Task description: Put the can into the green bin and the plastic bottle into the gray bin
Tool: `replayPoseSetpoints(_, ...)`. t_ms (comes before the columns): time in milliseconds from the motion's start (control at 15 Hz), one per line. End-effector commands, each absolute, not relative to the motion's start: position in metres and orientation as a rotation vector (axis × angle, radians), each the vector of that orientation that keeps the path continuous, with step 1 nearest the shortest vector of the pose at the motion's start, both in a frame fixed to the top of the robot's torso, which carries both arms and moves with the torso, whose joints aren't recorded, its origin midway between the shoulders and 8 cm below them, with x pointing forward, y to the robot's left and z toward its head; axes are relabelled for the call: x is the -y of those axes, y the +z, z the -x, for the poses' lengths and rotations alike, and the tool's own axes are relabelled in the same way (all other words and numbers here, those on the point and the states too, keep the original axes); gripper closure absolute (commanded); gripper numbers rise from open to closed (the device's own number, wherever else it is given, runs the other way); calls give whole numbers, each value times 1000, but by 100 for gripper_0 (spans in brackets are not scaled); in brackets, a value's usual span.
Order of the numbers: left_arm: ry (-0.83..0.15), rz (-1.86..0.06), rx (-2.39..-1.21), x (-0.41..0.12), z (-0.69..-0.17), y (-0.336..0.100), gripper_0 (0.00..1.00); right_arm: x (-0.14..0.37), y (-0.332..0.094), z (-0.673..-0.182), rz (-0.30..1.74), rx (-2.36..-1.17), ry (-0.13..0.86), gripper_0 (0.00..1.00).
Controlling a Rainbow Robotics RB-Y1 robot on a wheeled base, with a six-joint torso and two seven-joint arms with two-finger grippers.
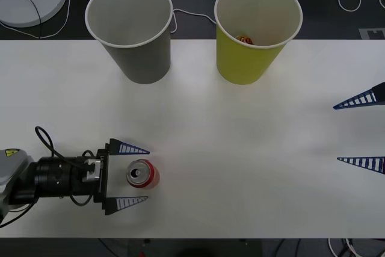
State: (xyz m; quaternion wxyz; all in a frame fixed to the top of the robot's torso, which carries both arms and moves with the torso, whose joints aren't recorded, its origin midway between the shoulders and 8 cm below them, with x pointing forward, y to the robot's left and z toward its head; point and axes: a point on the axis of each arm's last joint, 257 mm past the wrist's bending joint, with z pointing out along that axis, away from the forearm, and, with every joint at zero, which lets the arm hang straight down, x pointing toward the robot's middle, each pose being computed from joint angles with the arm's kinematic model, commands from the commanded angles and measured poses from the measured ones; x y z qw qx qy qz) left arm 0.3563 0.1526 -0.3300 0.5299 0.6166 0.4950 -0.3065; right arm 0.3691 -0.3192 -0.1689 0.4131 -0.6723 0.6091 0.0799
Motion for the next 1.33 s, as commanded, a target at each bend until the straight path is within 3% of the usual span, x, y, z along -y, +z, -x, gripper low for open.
replayPoseSetpoints(67, -730, -1455, -1177, -139, -360, -331, 0, 319, -169, -369, 1691, -1531, 201, 0)
replayPoseSetpoints(400, -730, -1451, -1173, -127, -363, -333, 0, 319, -169, -369, 1691, -1531, 201, 0)
replayPoseSetpoints(467, -728, -1454, -1170, -127, -363, -333, 41, 319, -169, -369, 1691, -1531, 201, 0)
replayPoseSetpoints(533, -731, -1454, -1168, -127, -363, -332, 74, 319, -169, -369, 1691, -1531, 201, 0)
replayPoseSetpoints(600, -737, -1452, -1169, -126, -362, -332, 95, 319, -169, -369, 1691, -1531, 201, 0)
replayPoseSetpoints(667, -738, -1451, -1171, -127, -362, -332, 100, 319, -169, -369, 1691, -1531, 201, 0)
replayPoseSetpoints(1333, -756, -1407, -1224, -141, -375, -310, 100, 319, -169, -369, 1691, -1531, 201, 0)
